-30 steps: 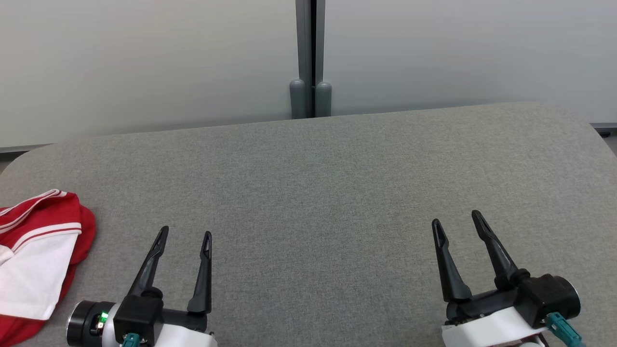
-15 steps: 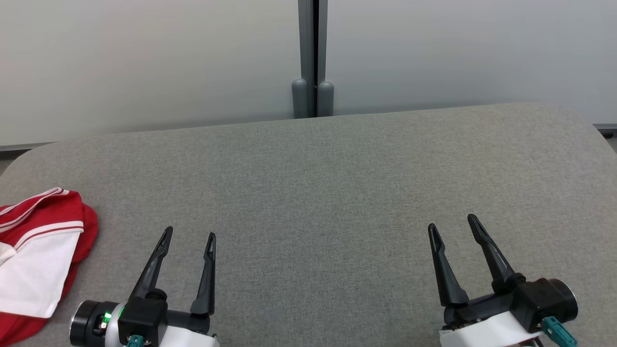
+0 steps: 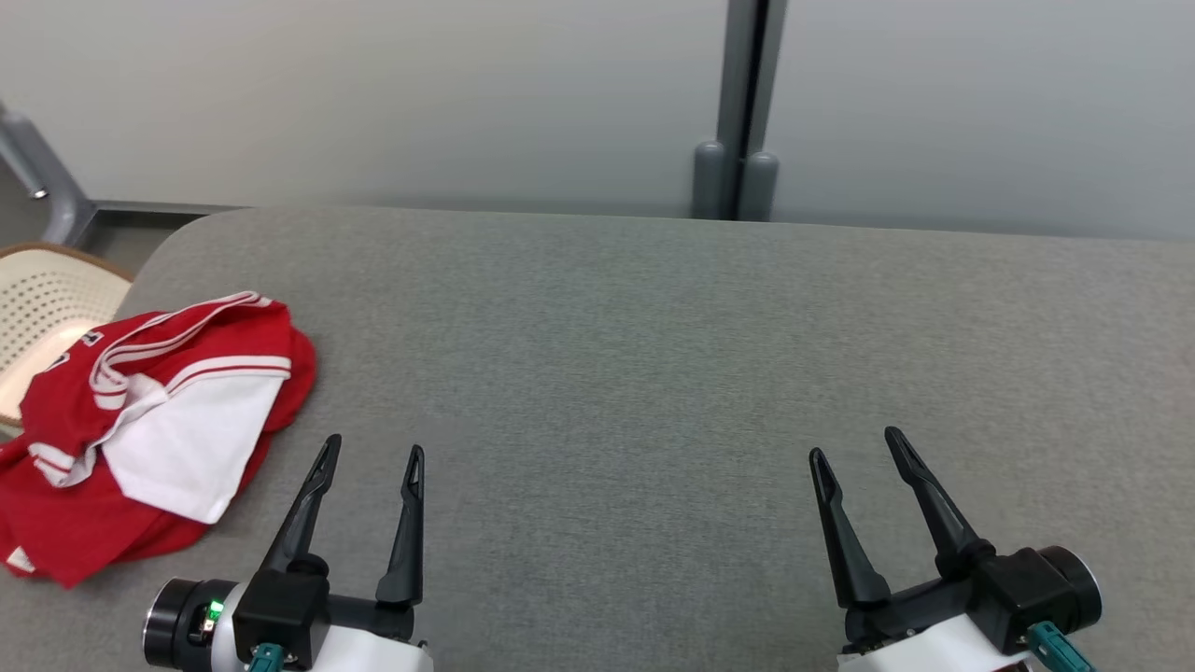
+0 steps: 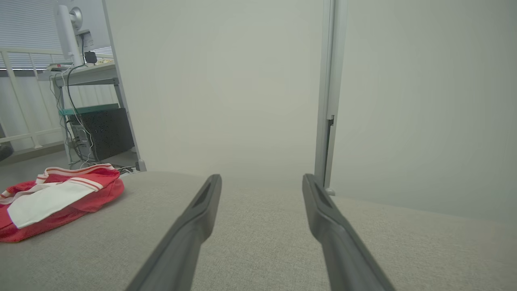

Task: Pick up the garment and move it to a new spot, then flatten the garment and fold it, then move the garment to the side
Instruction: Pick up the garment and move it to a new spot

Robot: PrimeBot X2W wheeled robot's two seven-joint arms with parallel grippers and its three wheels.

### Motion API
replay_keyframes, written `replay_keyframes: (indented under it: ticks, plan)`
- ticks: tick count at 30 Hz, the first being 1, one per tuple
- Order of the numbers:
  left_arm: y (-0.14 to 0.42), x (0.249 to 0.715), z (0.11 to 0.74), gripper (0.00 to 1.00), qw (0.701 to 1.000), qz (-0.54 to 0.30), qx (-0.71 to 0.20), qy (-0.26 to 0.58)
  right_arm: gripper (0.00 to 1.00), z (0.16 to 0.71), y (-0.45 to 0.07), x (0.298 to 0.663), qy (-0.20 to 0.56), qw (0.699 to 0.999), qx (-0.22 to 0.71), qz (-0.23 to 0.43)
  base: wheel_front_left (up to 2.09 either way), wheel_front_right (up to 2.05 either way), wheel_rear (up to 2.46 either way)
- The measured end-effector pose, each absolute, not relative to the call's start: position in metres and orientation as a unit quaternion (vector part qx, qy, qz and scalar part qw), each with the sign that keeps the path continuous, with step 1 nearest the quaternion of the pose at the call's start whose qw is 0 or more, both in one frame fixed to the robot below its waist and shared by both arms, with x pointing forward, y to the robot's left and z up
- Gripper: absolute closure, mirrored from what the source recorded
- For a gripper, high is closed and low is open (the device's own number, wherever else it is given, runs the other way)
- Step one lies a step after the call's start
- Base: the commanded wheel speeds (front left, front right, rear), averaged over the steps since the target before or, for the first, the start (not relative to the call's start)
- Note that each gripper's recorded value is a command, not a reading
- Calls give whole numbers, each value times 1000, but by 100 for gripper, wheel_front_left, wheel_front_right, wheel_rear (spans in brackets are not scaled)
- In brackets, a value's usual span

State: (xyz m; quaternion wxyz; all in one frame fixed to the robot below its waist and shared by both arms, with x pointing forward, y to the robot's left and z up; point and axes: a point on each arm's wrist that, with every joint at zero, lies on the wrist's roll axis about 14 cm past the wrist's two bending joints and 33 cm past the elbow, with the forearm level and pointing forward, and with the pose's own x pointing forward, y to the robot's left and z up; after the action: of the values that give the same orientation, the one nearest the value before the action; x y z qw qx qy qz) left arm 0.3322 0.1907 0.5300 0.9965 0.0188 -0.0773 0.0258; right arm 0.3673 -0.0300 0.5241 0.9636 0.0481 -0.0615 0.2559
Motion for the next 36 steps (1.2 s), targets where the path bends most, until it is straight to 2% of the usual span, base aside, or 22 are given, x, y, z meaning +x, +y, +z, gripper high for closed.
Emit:
replay_keyframes:
  ticks: [7, 17, 22, 30, 36]
  plan:
    - [235, 301, 527, 0, 992, 107, 24, -70, 0, 516, 22, 368, -48, 940, 53, 332, 0, 0, 0]
    - [294, 244, 530, 0, 969, 233, 34, -68, 0, 515, 98, 349, -40, 893, 60, 443, 0, 0, 0]
    - [305, 238, 525, 0, 964, 260, 28, -56, 0, 504, 109, 348, -26, 886, 60, 460, 0, 0, 0]
    - [333, 280, 560, 0, 959, 260, 44, -100, 0, 484, 108, 361, -9, 888, 49, 457, 0, 0, 0]
    - [374, 337, 532, 0, 968, 241, 59, -21, 0, 459, 100, 376, 8, 889, 31, 457, 0, 0, 0]
